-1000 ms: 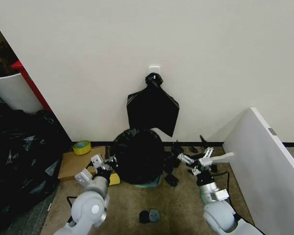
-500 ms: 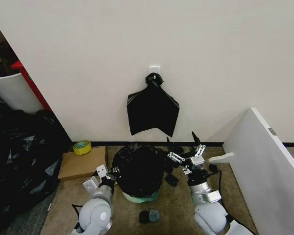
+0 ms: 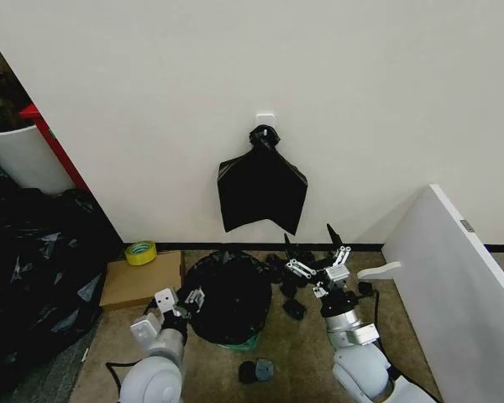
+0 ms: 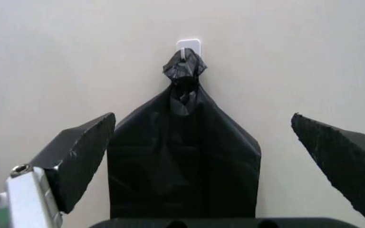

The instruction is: Place the garbage bag over the trash bin.

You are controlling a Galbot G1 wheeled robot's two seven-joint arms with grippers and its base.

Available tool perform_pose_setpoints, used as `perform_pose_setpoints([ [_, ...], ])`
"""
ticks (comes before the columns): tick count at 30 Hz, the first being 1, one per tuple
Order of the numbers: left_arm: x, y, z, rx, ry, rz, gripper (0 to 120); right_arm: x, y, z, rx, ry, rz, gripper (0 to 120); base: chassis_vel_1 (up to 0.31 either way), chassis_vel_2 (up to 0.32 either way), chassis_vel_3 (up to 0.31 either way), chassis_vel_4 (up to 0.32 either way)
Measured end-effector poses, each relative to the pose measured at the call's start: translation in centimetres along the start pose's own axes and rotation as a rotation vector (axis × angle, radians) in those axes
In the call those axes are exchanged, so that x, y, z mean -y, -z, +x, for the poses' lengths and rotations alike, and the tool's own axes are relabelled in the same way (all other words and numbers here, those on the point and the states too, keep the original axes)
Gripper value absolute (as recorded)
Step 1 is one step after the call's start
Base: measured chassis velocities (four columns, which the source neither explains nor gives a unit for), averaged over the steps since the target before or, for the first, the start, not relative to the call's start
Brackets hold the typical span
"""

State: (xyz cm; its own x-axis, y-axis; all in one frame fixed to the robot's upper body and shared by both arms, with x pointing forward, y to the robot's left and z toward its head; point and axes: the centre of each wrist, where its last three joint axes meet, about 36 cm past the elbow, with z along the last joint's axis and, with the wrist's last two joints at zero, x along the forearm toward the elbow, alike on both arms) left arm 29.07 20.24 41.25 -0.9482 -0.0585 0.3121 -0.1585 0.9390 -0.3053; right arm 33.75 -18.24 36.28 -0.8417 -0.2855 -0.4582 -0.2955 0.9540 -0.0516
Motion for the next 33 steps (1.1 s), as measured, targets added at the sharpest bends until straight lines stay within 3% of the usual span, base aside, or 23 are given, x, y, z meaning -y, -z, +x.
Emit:
perform_pose_setpoints([
  [4, 0.4, 1.8, 0.9, 0.239, -0.177, 0.005, 98, -0.1, 1.5, -1.2, -0.01, -0.005, -0.053, 100, 0.0, 0.0, 0.0, 0.0],
  [6, 1.0, 2.7, 1.2, 0.389, -0.27, -0.032, 100, 0.2, 2.3, -2.1, -0.012, 0.009, -0.069, 100, 0.0, 0.0, 0.0, 0.0],
  [7, 1.0, 2.7, 1.2, 0.389, -0.27, -0.032, 100, 0.2, 2.3, -2.1, -0.012, 0.009, -0.069, 100, 0.0, 0.0, 0.0, 0.0],
  [10, 0.9, 4.1, 1.0, 0.607, -0.328, -0.174, 100, 1.4, 2.9, -3.4, 0.023, 0.042, -0.054, 100, 0.0, 0.0, 0.0, 0.0],
  [12, 0.4, 4.2, 1.1, 0.708, -0.337, -0.276, 100, 2.6, 3.0, -4.0, 0.03, 0.038, -0.006, 100, 0.0, 0.0, 0.0, 0.0],
  [18, -0.2, 2.8, 2.2, 0.719, -0.296, -0.284, 100, 3.4, 4.2, -3.8, -0.112, -0.088, 0.023, 100, 0.0, 0.0, 0.0, 0.0],
  [24, -2.2, 4.4, 1.4, 0.755, -0.207, -0.261, 100, 5.9, 4.9, -5.3, -0.111, -0.206, 0.073, 100, 0.0, 0.0, 0.0, 0.0],
  [28, -3.1, 4.6, 1.3, 0.751, -0.181, -0.257, 100, 7.1, 4.5, -5.2, -0.089, -0.175, 0.071, 100, 0.0, 0.0, 0.0, 0.0],
  [33, -2.8, 4.6, 1.3, 0.761, -0.161, -0.227, 100, 8.5, 3.8, -4.5, -0.04, -0.098, 0.068, 100, 0.0, 0.0, 0.0, 0.0],
])
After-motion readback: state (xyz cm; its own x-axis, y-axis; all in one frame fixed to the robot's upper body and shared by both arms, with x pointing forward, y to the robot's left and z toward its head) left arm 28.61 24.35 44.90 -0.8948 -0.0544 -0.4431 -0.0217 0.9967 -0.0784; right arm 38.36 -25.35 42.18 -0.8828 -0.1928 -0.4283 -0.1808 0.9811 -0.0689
